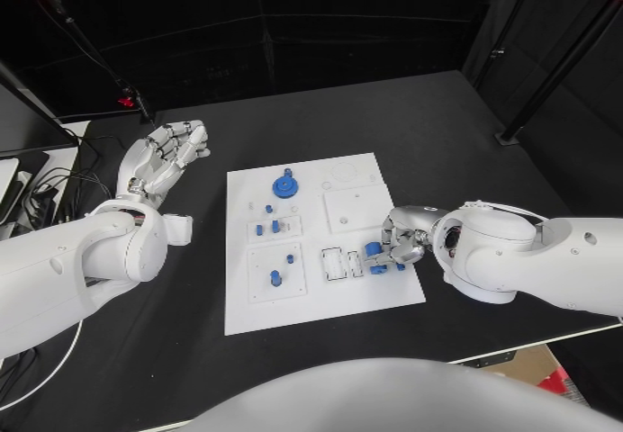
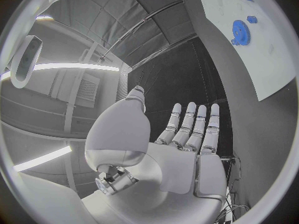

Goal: Assemble the parts on the task board

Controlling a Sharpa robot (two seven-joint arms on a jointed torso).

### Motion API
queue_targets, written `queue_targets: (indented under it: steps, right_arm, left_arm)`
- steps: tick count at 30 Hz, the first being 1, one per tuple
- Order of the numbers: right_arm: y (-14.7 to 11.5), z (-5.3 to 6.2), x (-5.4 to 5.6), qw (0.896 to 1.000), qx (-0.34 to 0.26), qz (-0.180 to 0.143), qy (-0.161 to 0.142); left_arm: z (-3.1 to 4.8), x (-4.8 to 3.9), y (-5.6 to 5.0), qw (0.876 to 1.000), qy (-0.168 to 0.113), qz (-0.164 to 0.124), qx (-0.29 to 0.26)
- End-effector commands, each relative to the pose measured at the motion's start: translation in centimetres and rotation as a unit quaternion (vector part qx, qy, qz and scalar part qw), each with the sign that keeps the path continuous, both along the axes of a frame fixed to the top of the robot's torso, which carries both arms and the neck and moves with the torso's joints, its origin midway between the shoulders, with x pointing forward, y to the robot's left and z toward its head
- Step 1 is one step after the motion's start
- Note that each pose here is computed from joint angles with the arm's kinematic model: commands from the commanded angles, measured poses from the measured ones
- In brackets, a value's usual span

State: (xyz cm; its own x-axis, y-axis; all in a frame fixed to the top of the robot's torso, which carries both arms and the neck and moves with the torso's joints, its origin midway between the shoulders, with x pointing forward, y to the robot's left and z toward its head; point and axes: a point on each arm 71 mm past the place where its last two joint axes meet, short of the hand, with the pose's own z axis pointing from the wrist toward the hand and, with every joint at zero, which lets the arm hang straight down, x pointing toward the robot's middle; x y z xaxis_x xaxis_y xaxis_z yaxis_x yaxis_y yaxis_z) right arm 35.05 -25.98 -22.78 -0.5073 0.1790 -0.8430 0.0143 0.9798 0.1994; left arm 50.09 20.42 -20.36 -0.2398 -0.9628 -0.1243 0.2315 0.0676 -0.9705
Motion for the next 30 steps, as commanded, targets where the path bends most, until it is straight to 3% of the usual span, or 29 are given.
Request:
queue_targets:
  steps: [1,14,30]
  right_arm:
    - [0.2,-0.2,0.1,1.000,-0.005,0.002,0.006]
    - [0.9,-2.5,0.7,0.999,-0.015,0.000,0.028]
    - [1.5,-2.8,0.4,0.999,0.012,0.000,0.030]
  left_arm:
    - [0.98,-0.27,-0.1,0.998,-0.064,-0.012,-0.019]
    - [0.96,-0.32,0.0,0.998,-0.062,-0.013,-0.019]
    - [0.88,-0.29,0.0,0.998,-0.059,-0.014,-0.019]
